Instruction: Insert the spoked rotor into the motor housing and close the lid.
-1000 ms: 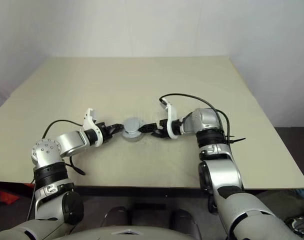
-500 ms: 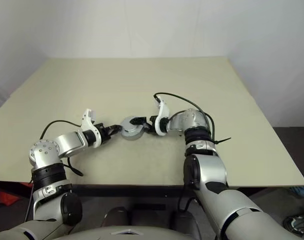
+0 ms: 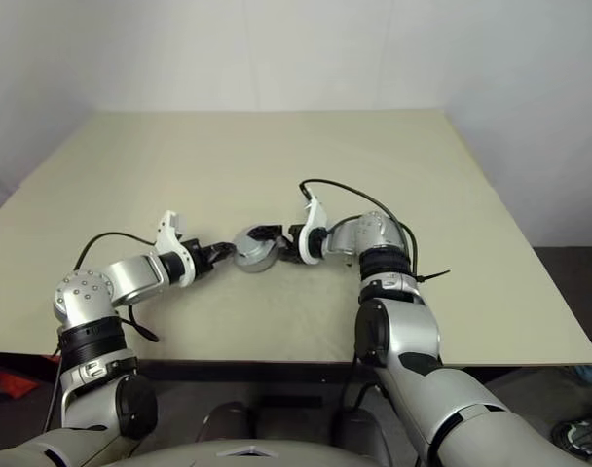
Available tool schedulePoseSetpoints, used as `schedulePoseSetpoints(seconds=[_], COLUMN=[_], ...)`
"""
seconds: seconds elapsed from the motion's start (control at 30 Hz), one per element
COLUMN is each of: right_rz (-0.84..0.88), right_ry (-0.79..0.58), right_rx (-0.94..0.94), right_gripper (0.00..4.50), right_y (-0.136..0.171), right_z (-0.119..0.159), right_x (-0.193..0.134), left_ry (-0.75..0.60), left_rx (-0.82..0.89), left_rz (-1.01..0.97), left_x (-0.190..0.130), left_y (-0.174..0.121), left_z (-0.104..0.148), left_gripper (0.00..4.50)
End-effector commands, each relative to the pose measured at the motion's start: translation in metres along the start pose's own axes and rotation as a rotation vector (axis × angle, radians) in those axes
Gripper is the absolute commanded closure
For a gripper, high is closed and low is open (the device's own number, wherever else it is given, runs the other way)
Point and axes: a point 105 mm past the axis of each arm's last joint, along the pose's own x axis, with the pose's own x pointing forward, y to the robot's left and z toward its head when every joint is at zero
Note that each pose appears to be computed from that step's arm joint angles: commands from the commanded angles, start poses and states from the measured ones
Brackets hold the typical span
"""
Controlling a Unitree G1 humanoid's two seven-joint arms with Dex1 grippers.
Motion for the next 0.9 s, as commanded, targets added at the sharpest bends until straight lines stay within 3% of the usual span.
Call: schedulePoseSetpoints(seconds=[0.03, 0.17, 0.2, 0.47, 0.9], right_rz=[0.112, 0.084, 0.078, 0.056, 0.028], right_ry=[-0.015, -0.027, -0.03, -0.044, -0.082], right_rx=[-0.049, -0.05, -0.05, -0.05, -0.021], right_gripper=[0.03, 0.03, 0.2, 2.5, 2.5], right_y=[0.035, 0.03, 0.029, 0.025, 0.018], right_z=[0.008, 0.009, 0.009, 0.01, 0.016], right_x=[0.005, 0.007, 0.007, 0.008, 0.008], left_ry=[-0.02, -0.023, -0.024, -0.025, -0.029], left_rx=[0.026, 0.026, 0.027, 0.031, 0.031], left_rz=[-0.001, 0.002, 0.002, 0.006, 0.007], left_x=[-0.004, -0.004, -0.004, -0.004, -0.004], left_y=[-0.003, -0.002, -0.002, -0.002, -0.001], left_z=[0.005, 0.005, 0.005, 0.005, 0.005], left_gripper=[4.5, 4.5, 4.5, 4.5, 4.5])
